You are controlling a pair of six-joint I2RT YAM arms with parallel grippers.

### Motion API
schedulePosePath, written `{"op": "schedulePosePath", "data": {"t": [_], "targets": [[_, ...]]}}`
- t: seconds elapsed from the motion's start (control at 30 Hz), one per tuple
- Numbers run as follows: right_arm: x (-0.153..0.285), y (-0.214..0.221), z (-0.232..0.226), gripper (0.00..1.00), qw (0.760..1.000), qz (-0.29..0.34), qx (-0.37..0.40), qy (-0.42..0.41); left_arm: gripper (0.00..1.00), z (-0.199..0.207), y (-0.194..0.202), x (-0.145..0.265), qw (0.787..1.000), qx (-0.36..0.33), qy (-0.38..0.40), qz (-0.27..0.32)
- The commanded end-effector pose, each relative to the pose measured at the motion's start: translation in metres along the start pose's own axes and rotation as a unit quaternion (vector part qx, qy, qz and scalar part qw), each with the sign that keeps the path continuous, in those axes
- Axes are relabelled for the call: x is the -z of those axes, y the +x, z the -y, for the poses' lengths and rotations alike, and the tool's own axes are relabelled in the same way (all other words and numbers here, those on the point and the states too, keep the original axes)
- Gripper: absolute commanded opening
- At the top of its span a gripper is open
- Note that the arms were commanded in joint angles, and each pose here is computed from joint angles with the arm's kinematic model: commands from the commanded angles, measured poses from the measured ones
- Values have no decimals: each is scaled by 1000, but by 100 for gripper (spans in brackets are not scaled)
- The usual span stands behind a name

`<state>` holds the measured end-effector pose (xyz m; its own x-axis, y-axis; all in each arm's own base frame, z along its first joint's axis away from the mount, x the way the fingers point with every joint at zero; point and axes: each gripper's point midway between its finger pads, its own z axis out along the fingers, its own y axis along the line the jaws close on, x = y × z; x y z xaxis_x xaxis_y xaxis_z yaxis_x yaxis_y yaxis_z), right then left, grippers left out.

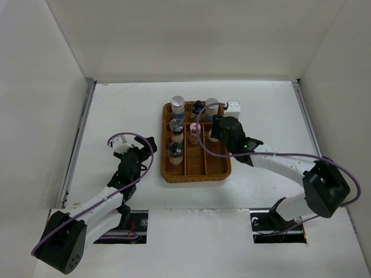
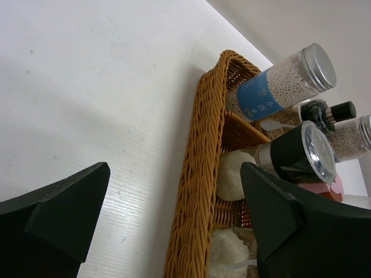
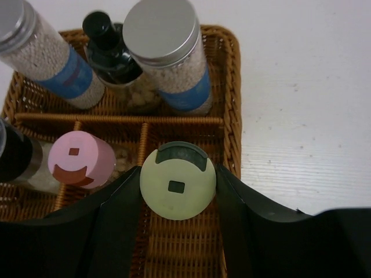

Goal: Organize the condiment bottles

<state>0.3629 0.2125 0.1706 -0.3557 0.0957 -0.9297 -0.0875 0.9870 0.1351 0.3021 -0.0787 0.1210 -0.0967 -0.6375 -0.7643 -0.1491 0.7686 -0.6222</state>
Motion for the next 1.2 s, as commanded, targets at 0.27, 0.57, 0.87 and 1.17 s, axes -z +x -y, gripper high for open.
{"op": "schedulePosePath", "data": {"t": [0.27,0.57,0.87,1.17], "targets": [[-37,-1,-29,50,1000,15,6,-23,100,8,-15,-1,999,7,6,31],[-14,-29,-20,100,998,55,-15,-22,100,7,-14,-4,1000,3,1,26],[31,-47,57,100,983,144,-88,70,100,3,-18,-12,998,-29,-54,10],[34,-8,117,100,961,153,-186,139,100,12,-40,-13,996,-44,-79,13]]}}
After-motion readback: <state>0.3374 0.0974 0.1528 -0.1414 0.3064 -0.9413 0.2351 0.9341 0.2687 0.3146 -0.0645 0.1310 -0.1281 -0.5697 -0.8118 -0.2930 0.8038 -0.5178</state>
